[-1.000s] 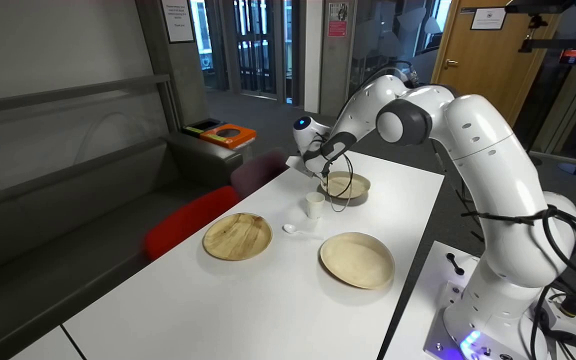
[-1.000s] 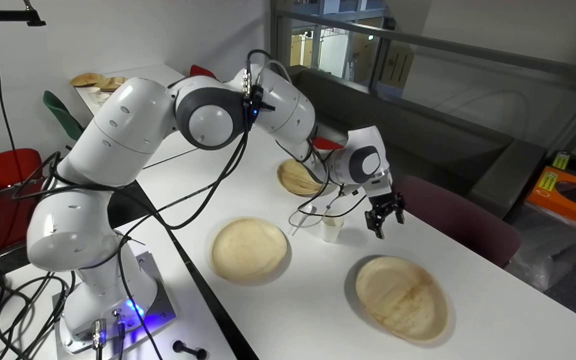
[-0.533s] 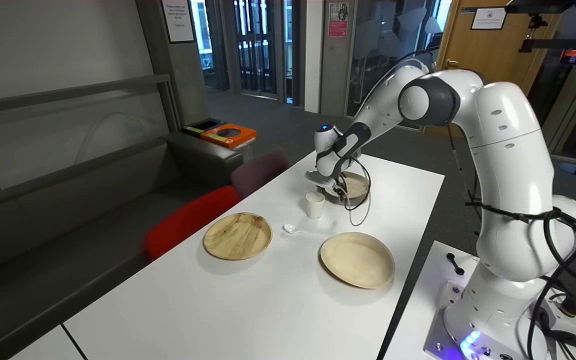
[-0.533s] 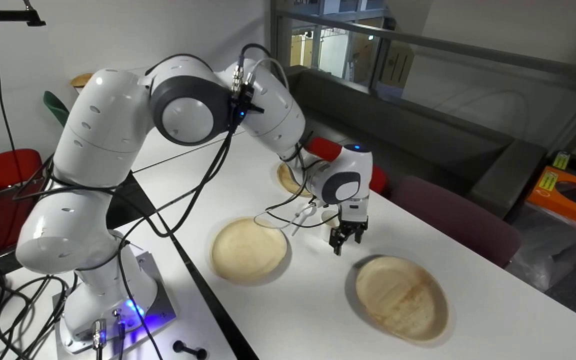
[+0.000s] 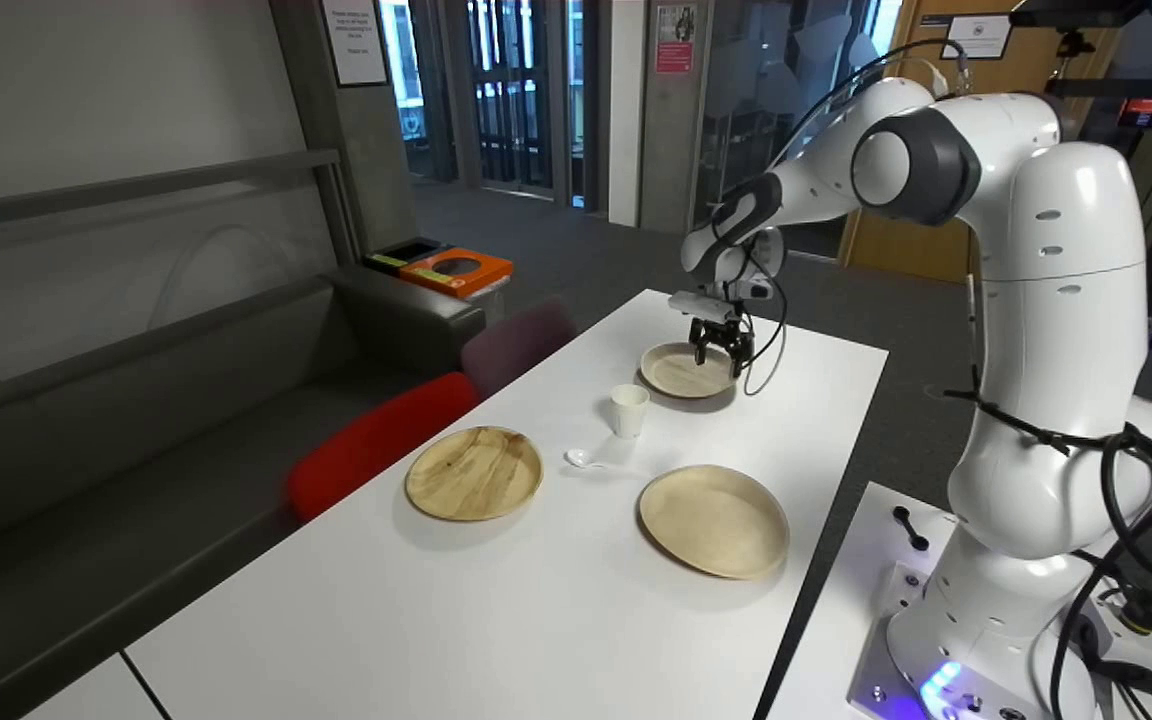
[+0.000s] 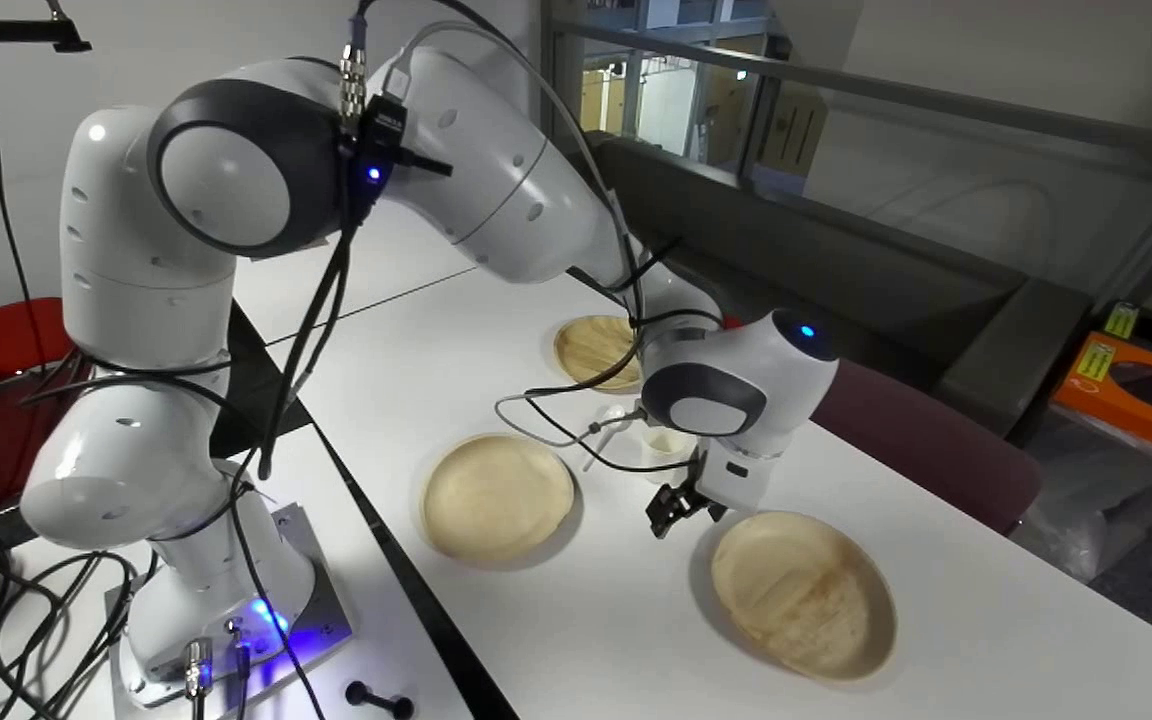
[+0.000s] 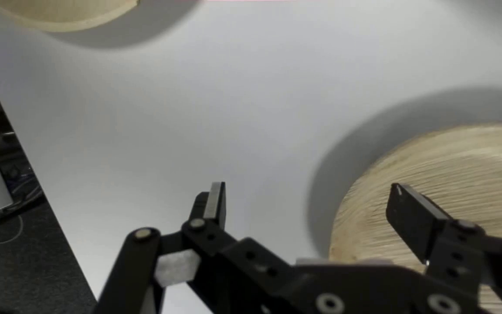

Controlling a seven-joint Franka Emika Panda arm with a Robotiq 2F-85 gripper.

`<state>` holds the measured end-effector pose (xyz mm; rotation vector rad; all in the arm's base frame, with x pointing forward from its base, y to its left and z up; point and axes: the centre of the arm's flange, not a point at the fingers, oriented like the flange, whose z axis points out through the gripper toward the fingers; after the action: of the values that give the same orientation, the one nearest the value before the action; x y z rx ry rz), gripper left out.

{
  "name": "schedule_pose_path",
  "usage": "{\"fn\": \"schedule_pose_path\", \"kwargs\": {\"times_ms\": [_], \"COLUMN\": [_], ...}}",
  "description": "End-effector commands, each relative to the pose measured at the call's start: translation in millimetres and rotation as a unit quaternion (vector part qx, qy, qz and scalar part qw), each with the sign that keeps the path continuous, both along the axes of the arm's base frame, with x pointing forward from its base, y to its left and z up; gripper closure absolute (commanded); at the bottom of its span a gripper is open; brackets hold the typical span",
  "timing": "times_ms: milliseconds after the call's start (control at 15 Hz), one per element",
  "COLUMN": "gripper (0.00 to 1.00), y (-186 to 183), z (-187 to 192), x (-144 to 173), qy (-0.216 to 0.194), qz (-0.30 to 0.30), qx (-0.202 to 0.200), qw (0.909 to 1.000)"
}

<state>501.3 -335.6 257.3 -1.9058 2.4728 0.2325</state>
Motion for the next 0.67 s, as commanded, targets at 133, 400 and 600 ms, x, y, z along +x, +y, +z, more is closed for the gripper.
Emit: {"fn": "schedule_pose_path", "kwargs": {"times_ms": [133,400,600], "gripper": [0.0,0.0,0.0], "y": [-17,-11,-11], "z": [-14,-26,-41], "x": [22,24,38], "qy": [0.018,0.021,0.027], "qz": [-0.097,-0.118,-0.124], "qx": [-0.034,-0.046,-0.053], "qw": [0.9945,0.9918,0.9904]}}
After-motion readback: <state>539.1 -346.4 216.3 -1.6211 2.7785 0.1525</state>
